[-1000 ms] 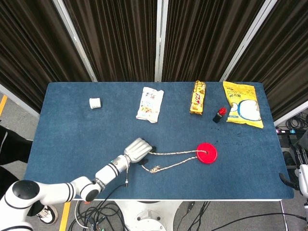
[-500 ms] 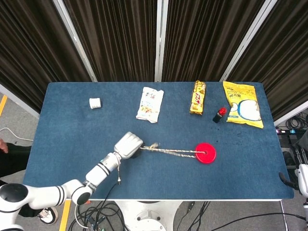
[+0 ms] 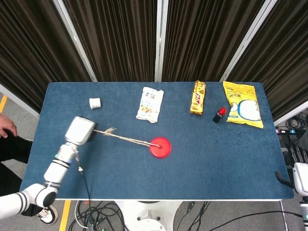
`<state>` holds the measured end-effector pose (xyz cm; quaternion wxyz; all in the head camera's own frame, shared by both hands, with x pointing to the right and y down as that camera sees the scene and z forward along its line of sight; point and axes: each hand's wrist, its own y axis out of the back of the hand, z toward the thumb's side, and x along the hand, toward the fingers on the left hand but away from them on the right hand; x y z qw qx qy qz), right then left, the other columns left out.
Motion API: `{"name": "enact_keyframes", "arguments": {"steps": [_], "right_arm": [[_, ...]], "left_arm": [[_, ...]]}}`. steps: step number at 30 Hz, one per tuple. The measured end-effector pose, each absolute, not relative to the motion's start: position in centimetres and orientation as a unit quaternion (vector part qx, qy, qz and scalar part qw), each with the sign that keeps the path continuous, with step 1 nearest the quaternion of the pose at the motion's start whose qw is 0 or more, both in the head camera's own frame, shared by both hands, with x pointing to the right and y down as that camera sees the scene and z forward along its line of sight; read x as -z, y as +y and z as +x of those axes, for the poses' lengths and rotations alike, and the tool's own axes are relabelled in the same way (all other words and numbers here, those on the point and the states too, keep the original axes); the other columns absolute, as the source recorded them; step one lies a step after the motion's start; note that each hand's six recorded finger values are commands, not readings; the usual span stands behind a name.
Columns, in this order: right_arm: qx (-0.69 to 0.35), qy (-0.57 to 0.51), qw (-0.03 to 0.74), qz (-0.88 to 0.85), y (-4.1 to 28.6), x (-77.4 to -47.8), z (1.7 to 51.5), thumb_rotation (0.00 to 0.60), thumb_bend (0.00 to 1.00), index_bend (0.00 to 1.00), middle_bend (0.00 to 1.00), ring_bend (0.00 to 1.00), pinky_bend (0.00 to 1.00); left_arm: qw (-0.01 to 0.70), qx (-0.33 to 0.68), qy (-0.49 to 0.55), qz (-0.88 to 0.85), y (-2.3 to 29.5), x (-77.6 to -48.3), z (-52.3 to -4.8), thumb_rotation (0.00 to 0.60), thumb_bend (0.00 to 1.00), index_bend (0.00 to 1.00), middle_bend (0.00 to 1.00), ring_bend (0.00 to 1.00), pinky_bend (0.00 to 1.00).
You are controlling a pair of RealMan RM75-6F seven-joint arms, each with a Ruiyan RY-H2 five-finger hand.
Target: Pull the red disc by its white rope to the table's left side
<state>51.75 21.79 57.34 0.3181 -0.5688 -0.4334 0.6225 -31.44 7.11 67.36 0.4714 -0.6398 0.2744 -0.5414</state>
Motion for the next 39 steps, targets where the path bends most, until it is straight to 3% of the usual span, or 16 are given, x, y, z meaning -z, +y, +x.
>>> {"name": "enact_keyframes", "arguments": {"steps": [8, 22, 30, 39], "right_arm": [[-0.621, -0.436, 0.322, -0.567, 21.6, -57.3, 51.7, 0.6, 0.18, 0.0, 0.01, 0.0, 0.0], [-0.621, -0.435, 0.323, -0.566, 21.6, -57.2, 51.4, 0.6, 0.18, 0.0, 0.01, 0.0, 0.0], [-0.621, -0.43, 0.323, -0.571, 21.5, -57.5, 51.0, 0.6, 0.18, 0.0, 0.01, 0.0, 0.0], [-0.623, -0.427, 0.32, -0.572, 21.7, -57.7, 50.9, 0.6, 0.18, 0.0, 0.01, 0.0, 0.0]], "left_arm": [[0.447, 0.615, 0.321, -0.565, 7.0, -65.2, -40.5, 0.6, 0.35, 0.78, 0.94, 0.67, 0.64], [0.455, 0.665, 0.36, -0.47, 6.4, -61.7, -48.0, 0.6, 0.35, 0.78, 0.94, 0.67, 0.64], [0.458, 0.639, 0.362, -0.501, 6.4, -61.9, -45.7, 0.6, 0.35, 0.78, 0.94, 0.67, 0.64], [0.48, 0.565, 0.338, -0.58, 5.7, -63.5, -37.6, 0.6, 0.35, 0.78, 0.94, 0.67, 0.66]]}}
